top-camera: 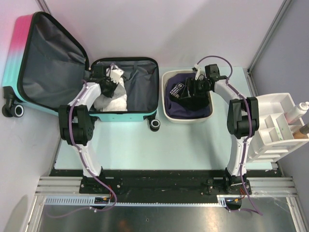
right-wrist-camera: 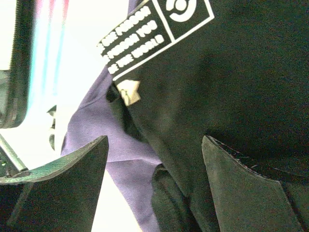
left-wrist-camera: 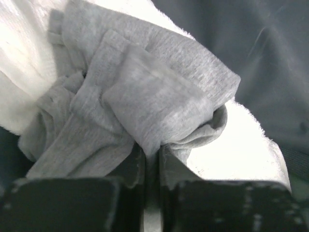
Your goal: Open, take out, and arrange the luggage
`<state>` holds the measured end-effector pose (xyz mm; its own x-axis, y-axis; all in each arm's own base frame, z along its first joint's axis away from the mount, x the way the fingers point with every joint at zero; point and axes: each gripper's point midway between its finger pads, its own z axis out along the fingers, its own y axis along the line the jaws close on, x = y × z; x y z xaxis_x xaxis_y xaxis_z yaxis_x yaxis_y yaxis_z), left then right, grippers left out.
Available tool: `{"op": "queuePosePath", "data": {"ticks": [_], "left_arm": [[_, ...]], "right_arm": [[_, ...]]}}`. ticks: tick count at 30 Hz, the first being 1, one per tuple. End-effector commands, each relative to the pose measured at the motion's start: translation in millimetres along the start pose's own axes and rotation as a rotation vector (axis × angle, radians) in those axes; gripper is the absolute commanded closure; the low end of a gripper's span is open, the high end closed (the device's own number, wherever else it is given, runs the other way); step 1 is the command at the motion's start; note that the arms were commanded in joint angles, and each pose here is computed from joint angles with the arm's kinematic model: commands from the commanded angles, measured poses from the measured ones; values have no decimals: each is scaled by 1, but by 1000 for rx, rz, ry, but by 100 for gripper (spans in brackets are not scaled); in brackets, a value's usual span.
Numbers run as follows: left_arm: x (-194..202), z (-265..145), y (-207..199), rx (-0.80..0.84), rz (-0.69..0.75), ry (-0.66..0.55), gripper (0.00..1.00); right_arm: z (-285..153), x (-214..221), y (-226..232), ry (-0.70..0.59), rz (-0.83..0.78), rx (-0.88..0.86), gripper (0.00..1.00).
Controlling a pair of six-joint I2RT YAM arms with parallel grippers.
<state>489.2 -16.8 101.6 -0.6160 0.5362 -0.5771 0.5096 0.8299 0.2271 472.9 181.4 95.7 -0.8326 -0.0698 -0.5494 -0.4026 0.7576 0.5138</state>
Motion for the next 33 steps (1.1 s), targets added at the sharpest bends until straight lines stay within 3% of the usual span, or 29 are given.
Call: {"op": "queuePosePath", "data": {"ticks": [1, 7, 11, 15, 21, 27, 28, 33], "left_arm": [[-54, -53, 12, 0, -31, -186, 100], [-95, -97, 2, 57, -45, -341, 100], [-123, -124, -10, 109, -66, -431, 100], [-157, -143, -40, 178, -38, -506, 100], [-203, -150, -96, 291, 5, -570, 100], [-257, -135, -141, 325, 51, -624, 100], [-276, -146, -139, 301, 57, -668, 100], [-310, -122, -174, 256, 104, -685, 100]], "right_arm": [[-45, -59, 53, -174, -71, -107, 16], [-57, -94, 99, -280, -40, -250, 13], [-53, -102, 128, -269, 42, -353, 10], [-51, -108, 138, -253, 152, -434, 0], [-61, -124, 153, -272, 279, -506, 0], [-82, -130, 132, -334, 311, -437, 0], [-85, -129, 119, -347, 302, -393, 0], [-128, -139, 32, -499, 321, -44, 0]]}}
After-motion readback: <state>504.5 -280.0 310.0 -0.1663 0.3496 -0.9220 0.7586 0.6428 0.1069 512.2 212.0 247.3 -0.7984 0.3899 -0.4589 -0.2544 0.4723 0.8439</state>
